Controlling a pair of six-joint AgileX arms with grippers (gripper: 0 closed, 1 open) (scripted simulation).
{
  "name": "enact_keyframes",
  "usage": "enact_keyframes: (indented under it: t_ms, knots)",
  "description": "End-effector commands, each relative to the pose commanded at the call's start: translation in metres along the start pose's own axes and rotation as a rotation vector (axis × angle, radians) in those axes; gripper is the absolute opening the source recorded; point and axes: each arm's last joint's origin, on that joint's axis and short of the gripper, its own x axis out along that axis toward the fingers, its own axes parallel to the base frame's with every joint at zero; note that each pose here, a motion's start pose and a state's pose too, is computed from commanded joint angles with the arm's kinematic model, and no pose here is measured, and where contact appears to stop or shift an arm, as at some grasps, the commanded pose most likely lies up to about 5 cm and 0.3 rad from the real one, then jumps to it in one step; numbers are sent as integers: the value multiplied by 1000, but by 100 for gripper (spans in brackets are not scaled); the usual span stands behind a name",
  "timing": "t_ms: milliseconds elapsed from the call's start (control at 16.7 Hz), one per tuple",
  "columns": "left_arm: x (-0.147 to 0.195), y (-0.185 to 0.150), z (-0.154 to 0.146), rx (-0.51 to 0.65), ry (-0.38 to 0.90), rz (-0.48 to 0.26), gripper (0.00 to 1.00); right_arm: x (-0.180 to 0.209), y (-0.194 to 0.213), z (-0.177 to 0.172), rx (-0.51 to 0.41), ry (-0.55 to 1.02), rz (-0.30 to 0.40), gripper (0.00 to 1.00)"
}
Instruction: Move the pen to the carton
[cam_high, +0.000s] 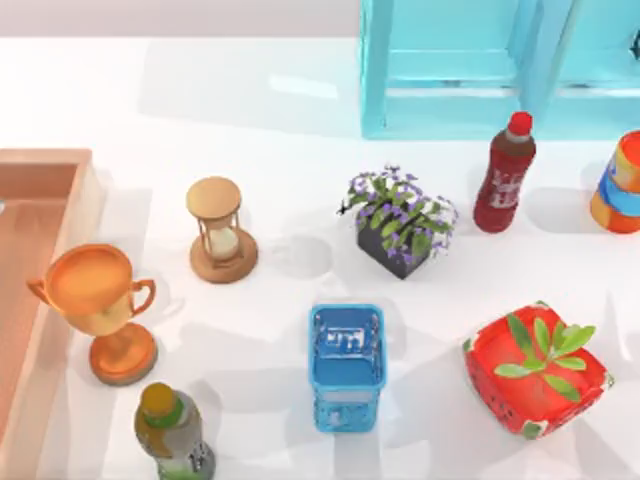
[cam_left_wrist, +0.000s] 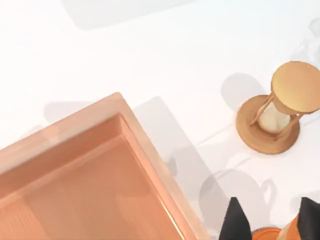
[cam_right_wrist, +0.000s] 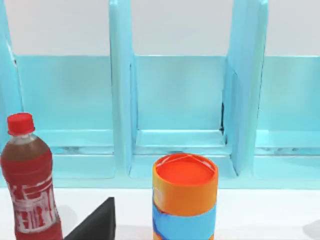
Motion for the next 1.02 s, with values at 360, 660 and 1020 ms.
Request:
enact_keyframes:
  t_ms: [360, 660, 1020]
  knots:
    - [-17, 31, -20, 15, 158, 38, 0, 0, 0, 0, 0, 0, 0, 100]
    - [-17, 31, -20, 19, 160, 36, 0, 0, 0, 0, 0, 0, 0, 100]
    - [11, 34, -35, 17, 160, 37, 0, 0, 0, 0, 0, 0, 0, 100]
